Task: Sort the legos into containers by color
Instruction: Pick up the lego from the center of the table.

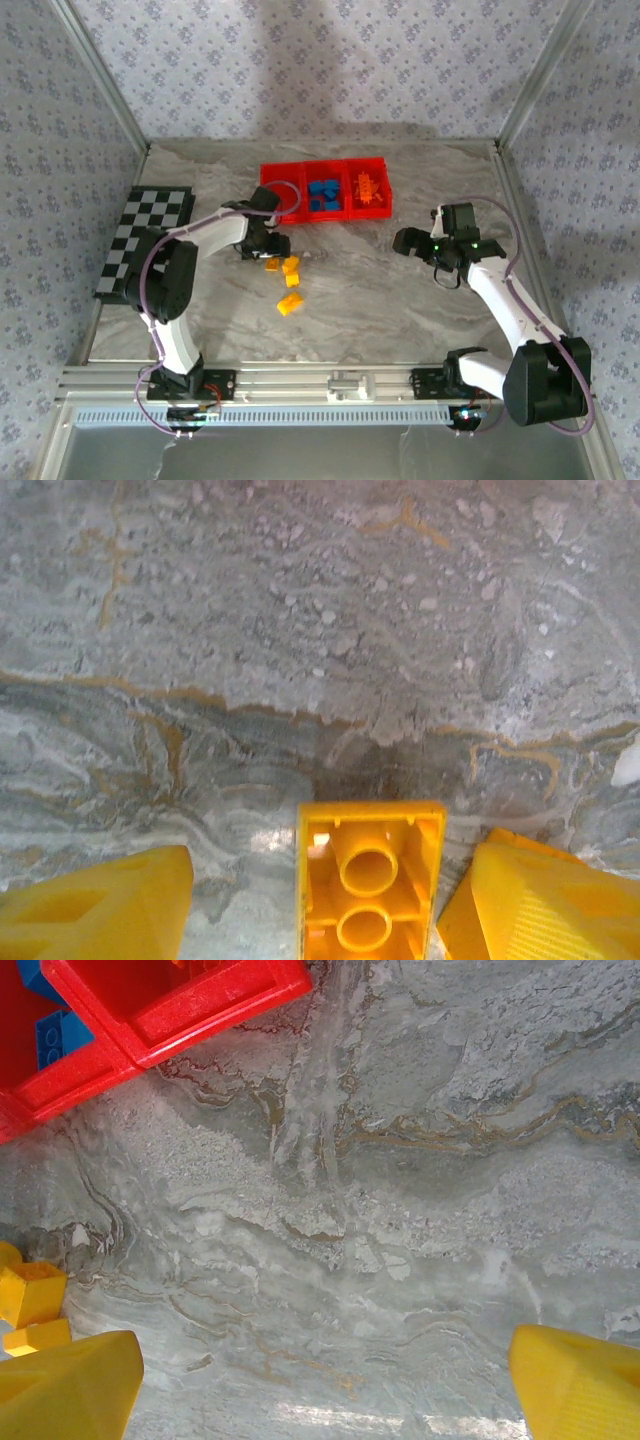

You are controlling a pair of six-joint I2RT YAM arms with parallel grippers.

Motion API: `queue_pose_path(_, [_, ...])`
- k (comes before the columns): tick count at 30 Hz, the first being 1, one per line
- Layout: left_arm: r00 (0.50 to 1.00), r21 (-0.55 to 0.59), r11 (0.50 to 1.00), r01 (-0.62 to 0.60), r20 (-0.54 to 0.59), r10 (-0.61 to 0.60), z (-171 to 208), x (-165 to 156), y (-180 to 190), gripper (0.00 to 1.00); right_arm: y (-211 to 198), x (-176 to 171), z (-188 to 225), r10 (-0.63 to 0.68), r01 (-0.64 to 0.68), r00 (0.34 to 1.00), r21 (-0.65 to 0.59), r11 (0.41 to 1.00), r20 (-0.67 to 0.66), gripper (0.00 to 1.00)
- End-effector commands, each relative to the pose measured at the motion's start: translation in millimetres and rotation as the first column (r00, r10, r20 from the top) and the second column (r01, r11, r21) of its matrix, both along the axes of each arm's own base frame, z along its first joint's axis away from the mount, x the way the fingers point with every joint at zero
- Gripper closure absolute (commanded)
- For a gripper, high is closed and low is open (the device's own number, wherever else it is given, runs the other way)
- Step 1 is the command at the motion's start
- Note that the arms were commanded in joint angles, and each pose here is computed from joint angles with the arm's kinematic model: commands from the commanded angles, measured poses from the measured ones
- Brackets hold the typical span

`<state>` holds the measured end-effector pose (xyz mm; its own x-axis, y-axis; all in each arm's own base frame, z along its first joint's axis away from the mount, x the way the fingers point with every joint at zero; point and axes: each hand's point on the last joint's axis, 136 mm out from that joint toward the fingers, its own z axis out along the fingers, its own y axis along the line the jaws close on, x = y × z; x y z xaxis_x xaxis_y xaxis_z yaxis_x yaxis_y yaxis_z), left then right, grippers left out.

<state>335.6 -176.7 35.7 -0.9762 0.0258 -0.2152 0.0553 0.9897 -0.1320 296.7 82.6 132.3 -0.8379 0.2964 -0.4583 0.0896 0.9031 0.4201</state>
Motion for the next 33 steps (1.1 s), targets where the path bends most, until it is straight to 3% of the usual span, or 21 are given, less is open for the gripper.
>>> queue_pose_path(1, [0.999,0.023,1.0,0.009,-0.037,-0.008,-7,0,2,0.31,-4,0,9,-0.01,0.01,1.0,-0.012,1.0,0.013,0.04])
queue_pose_path(21, [0.995,0.026,0.996,-0.084,-0.06,0.085,-13,-3,15,0.73,-5,3,13,-0.014,0.014,1.0,-0.014,1.0,0.02,0.04])
queue_pose_path(28, [0.993,-0.046,0.994,-0.102,0.055,0.105,39,10,9,0.78,-6,3,12,-0.015,0.015,1.0,-0.018,1.0,0.02,0.04])
queue_pose_path(33, [0.974,-0.083,0.992,-0.09,0.201,0.105,96,39,3,0.78,-4,6,14,-0.011,0.011,1.0,-0.007,1.0,0.021,0.04])
